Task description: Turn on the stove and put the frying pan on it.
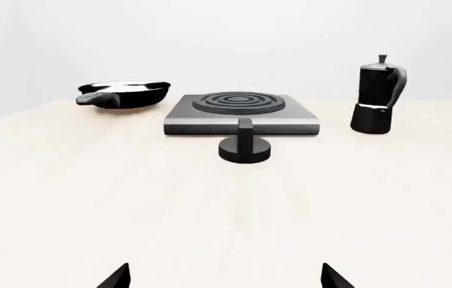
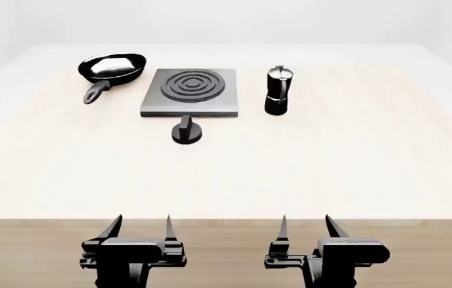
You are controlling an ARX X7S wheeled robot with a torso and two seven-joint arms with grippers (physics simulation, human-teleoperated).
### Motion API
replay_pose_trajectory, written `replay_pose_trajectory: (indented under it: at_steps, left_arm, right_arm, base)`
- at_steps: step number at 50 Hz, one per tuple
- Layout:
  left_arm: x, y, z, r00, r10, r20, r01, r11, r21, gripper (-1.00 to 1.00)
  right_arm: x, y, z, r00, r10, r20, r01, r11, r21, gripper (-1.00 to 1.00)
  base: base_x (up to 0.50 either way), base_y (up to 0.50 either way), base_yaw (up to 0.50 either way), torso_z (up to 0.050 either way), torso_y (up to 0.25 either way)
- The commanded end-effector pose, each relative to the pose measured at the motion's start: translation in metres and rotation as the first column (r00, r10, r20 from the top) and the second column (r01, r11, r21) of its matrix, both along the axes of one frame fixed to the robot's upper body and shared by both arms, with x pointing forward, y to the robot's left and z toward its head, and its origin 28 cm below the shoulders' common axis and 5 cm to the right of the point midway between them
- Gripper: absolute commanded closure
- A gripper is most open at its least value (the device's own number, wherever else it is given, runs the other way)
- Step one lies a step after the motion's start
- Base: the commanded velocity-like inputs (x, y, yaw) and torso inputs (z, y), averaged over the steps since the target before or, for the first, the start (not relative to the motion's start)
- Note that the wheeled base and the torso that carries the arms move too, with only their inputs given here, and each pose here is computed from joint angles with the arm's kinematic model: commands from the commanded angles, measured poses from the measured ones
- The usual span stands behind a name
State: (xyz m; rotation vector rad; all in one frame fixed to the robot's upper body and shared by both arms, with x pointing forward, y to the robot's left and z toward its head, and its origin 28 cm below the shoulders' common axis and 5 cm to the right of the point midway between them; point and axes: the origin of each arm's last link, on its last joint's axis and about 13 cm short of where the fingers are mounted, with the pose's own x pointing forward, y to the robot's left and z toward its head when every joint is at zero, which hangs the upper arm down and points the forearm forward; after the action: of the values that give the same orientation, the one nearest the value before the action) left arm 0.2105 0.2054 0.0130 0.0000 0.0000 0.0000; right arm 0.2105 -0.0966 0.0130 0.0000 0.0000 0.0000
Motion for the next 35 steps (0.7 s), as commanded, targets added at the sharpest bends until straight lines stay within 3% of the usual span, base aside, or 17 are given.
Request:
replay_pose_trajectory:
  at_steps: [1,7,20,31,35]
  left_arm:
    - [-0.0017,0.0001,0.0005,1.0,-0.003,0.008,0.003,1.0,0.009,-1.0]
    - [-0.0016,0.0003,0.0016,1.0,-0.016,0.021,0.015,1.0,0.012,-1.0]
    - [-0.0031,0.0015,0.0019,0.999,-0.027,0.021,0.027,1.0,0.011,-1.0]
    - [-0.0055,0.001,0.0071,0.995,-0.062,0.076,0.062,0.998,0.007,-1.0]
    - [-0.0053,0.0007,0.0072,0.995,-0.067,0.071,0.067,0.998,0.001,-1.0]
  right_arm:
    - [0.0003,0.0001,-0.0046,0.999,-0.01,-0.03,0.009,0.999,-0.051,-1.0]
    - [0.002,-0.0011,-0.0083,0.998,-0.058,-0.018,0.055,0.987,-0.153,-1.0]
    - [-0.0001,0.0011,-0.0081,0.999,-0.048,0.003,0.048,0.984,-0.174,-1.0]
    - [0.0007,0.0011,-0.0084,0.999,-0.046,0.008,0.047,0.984,-0.174,-1.0]
    - [0.0009,0.001,-0.0084,0.999,-0.046,0.008,0.047,0.984,-0.174,-1.0]
  base:
    - [0.0,0.0,0.0,0.0,0.0]
    - [0.0,0.0,0.0,0.0,0.0]
    - [0.08,0.43,0.0,0.0,0.0]
    - [0.12,0.5,0.0,0.0,0.0]
    - [0.12,0.5,0.0,0.05,0.0]
